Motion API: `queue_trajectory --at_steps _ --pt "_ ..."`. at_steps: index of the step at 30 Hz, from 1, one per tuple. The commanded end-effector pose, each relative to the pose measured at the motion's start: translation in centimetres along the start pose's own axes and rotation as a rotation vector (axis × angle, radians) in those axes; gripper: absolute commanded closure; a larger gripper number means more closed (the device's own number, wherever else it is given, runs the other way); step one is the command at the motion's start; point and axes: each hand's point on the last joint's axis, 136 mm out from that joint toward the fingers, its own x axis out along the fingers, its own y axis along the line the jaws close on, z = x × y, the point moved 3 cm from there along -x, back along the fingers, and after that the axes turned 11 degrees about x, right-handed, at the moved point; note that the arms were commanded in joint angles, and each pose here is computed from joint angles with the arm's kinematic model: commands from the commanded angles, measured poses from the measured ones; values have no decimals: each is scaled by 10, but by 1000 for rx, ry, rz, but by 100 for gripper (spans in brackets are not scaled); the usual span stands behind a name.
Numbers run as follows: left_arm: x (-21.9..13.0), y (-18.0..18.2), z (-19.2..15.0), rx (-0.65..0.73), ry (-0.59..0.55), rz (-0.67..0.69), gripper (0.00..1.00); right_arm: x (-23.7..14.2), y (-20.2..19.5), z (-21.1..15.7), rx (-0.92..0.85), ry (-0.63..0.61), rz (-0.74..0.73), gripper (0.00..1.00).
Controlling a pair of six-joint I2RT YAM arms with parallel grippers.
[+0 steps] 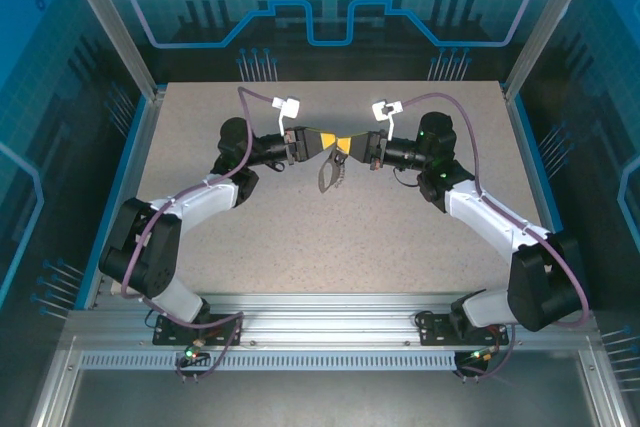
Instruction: Put the keys on the keyring
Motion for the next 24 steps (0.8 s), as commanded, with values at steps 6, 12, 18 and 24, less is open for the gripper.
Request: queue_trajectory --at_steps 6,12,18,24 --pt "10 -20 -4 63 31 -83 95 0 1 11 -26 -31 -6 100" --pt "7 -20 -2 82 -7 -59 100 -15 4 15 -8 -74 -30 86" --pt "2 -21 3 89 -68 -39 100 -44 2 3 0 -144 -105 70" --pt "-2 -23 6 81 -126 -38 100 -62 -4 -11 -3 -188 -179 64"
